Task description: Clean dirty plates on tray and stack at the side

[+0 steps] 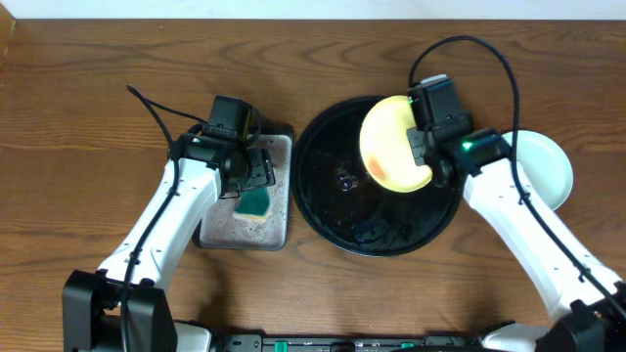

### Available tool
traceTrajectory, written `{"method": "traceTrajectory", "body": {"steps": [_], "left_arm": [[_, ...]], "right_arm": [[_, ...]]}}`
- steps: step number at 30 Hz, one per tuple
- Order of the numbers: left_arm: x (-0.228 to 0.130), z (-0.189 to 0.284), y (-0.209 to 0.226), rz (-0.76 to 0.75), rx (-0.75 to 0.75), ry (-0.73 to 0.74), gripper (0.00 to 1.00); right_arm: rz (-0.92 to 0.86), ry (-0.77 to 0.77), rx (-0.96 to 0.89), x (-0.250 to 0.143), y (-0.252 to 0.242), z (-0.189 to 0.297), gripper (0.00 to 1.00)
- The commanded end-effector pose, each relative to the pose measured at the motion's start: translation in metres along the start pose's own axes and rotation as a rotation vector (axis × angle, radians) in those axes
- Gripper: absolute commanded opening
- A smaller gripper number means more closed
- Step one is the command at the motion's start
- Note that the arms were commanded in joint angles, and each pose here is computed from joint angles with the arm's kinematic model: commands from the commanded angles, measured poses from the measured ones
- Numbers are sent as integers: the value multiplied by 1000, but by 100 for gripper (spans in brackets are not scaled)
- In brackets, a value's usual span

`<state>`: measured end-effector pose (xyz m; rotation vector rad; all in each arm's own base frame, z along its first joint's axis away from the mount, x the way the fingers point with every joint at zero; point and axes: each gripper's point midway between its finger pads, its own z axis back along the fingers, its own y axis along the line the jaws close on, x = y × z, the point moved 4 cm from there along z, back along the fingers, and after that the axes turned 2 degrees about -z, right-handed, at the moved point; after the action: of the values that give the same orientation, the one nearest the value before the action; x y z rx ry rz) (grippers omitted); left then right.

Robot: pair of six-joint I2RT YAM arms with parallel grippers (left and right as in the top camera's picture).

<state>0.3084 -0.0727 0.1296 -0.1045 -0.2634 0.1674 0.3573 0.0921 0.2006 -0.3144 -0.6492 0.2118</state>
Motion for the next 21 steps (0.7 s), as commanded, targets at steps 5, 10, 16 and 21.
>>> {"method": "traceTrajectory", "body": {"steps": [5, 10, 16, 21], "left_arm": [[-1, -3, 4, 6, 19, 11, 77], [-1, -5, 4, 6, 21, 16, 77], [-2, -6, 4, 6, 22, 19, 77], [-2, -6, 4, 6, 22, 19, 77]], "right_arm": [[192, -103, -325, 17, -13, 39, 1], [224, -175, -395, 24, 3, 59, 1], [40, -166, -213, 14, 25, 52, 1], [-242, -48, -106, -4, 18, 31, 1]]}}
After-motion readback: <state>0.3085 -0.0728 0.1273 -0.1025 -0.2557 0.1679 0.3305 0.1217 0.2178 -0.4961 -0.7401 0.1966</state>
